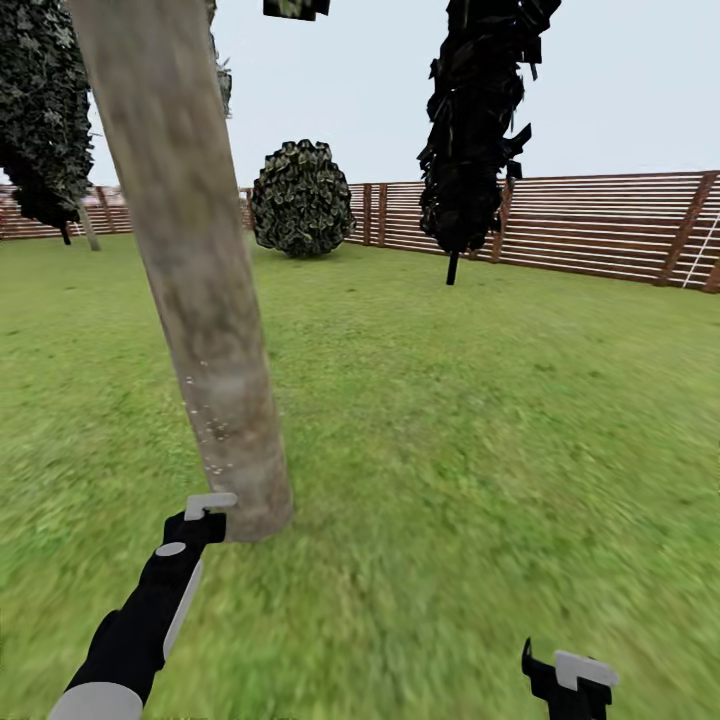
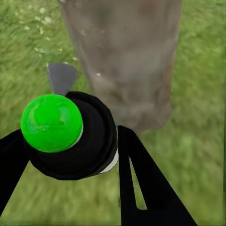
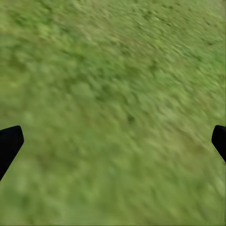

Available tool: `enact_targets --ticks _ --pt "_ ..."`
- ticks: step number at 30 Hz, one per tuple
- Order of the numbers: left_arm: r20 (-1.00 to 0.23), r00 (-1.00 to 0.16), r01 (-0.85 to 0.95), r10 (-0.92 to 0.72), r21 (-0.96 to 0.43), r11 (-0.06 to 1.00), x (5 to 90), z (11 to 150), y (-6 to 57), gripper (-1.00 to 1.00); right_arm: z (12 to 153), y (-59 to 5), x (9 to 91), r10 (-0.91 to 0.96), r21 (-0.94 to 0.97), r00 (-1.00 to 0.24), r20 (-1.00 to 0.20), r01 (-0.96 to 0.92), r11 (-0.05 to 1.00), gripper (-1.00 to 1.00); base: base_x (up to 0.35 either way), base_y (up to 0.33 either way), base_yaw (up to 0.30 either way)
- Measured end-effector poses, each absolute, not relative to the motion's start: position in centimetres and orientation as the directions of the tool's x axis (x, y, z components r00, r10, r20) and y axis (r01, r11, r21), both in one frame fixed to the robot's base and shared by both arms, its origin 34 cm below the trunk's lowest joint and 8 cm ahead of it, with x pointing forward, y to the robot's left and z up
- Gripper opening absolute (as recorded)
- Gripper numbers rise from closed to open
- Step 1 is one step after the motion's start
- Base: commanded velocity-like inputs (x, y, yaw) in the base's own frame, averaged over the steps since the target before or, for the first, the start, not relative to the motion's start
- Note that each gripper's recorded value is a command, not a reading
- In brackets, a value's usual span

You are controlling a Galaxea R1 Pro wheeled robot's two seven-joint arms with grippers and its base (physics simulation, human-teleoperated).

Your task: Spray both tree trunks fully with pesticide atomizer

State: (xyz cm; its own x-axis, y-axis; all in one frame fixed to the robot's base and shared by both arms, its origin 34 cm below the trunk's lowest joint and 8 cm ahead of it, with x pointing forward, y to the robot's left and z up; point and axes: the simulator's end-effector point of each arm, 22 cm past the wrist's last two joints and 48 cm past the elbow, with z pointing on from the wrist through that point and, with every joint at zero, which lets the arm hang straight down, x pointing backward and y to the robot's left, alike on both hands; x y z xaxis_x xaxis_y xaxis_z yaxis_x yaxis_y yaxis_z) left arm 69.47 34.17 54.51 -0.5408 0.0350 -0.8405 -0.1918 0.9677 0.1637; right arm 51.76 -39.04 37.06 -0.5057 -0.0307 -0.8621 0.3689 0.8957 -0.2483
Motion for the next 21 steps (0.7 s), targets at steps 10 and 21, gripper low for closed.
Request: enact_targets --ticks 10,21 --pt "-0.840 -0.541 -0.195 0.033 0.163 0.967 69.45 54.51 34.29 -1.00 37.05 -39.03 51.75 -0.030 -0.248 -0.506 -0.862 0.369 0.896 1.00 0.098 -0.267 0.093" --pt "-0.840 -0.542 -0.196 0.032 0.164 0.967 69.42 54.49 34.44 -1.00 37.06 -39.03 51.76 -0.031 -0.248 -0.506 -0.862 0.369 0.896 1.00 0.092 -0.263 0.277"
